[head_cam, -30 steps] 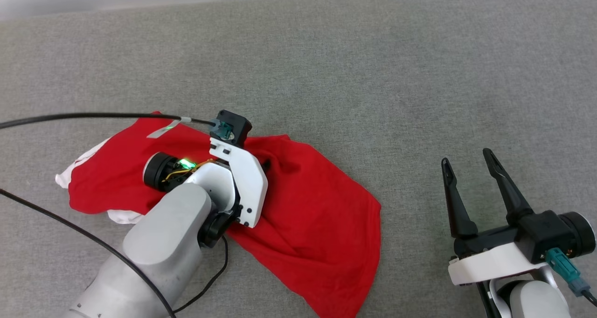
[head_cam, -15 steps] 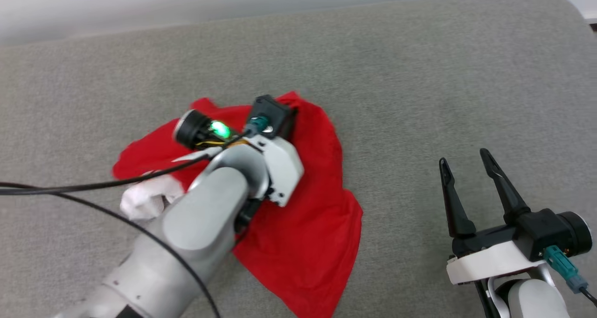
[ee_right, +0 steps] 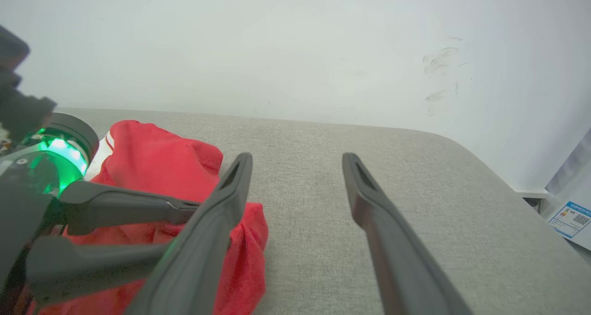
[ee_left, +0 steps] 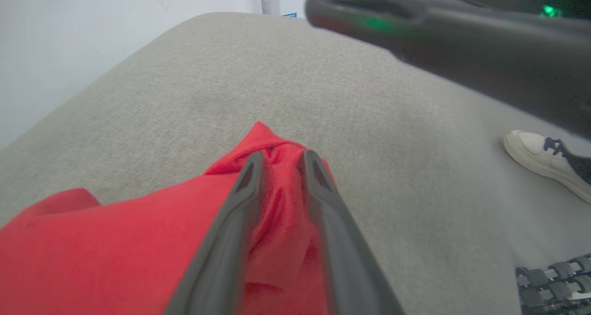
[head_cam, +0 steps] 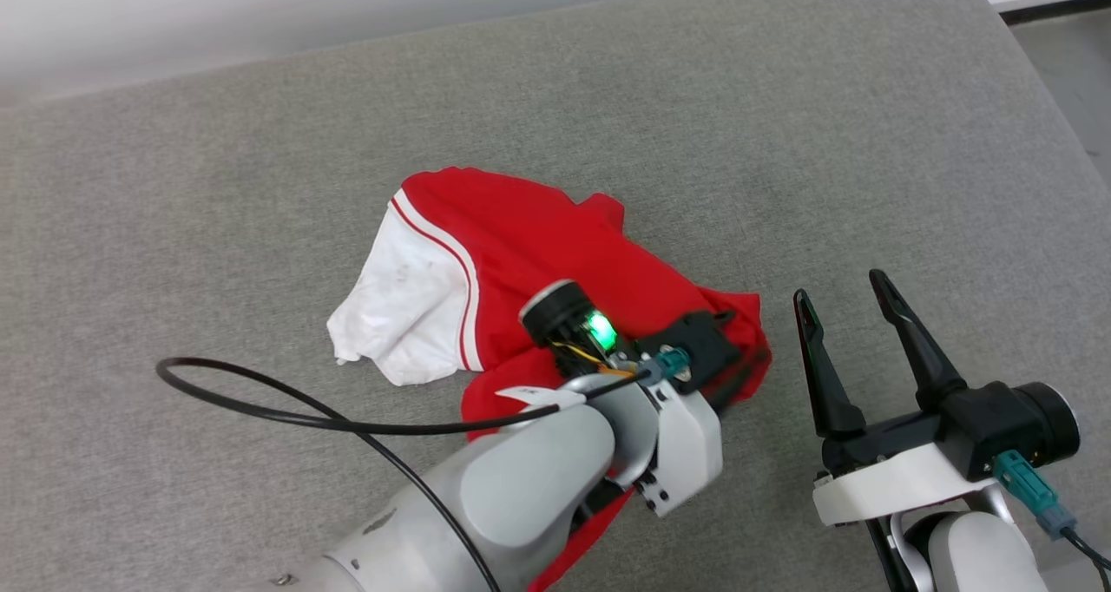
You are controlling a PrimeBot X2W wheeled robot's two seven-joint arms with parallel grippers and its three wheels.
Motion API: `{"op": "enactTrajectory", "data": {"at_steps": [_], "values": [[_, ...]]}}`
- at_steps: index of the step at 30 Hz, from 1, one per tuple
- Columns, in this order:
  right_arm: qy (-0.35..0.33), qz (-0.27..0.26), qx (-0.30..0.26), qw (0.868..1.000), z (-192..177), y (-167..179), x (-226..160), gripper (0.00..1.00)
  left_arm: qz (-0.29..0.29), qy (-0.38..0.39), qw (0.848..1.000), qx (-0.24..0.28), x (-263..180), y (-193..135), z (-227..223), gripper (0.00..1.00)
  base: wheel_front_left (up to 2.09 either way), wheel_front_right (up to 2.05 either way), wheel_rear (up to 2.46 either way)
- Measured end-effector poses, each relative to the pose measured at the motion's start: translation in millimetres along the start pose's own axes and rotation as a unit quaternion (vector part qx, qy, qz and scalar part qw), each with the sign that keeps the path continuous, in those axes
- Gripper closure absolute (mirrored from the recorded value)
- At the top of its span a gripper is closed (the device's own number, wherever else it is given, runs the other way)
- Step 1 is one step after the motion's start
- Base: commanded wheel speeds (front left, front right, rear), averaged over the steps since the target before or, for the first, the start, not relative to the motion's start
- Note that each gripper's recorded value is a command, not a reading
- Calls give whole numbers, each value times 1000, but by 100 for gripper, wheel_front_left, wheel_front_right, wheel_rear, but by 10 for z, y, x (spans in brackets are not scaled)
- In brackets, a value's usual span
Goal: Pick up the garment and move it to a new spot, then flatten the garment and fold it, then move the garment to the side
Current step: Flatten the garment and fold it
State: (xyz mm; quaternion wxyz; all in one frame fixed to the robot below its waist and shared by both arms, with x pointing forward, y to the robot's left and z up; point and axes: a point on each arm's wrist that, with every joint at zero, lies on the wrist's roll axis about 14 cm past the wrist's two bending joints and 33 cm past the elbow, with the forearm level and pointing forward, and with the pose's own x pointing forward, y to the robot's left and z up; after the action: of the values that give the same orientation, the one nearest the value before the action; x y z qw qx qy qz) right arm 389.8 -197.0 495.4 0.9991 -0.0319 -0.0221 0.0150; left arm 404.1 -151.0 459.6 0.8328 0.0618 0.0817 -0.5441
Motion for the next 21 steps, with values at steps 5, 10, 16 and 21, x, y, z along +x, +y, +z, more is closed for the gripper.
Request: {"op": "enactTrajectory", "data": {"at_steps": [5, 10, 16, 21], "values": [[1, -3, 0, 1000, -10, -23, 22, 0, -27, 8, 999, -18, 9, -193, -89, 0, 0, 0, 0], [1, 7, 4, 1000, -16, 50, 20, 0, 18, -20, 999, -25, -77, 26, 48, 0, 0, 0, 0], [-23, 31, 3, 999, 147, 208, 8, 0, 149, -89, 984, -32, -450, 680, 543, 0, 0, 0, 0], [-45, 42, 5, 998, 292, 287, 1, 0, 268, -120, 956, -15, -1088, 1303, 748, 0, 0, 0, 0]]}}
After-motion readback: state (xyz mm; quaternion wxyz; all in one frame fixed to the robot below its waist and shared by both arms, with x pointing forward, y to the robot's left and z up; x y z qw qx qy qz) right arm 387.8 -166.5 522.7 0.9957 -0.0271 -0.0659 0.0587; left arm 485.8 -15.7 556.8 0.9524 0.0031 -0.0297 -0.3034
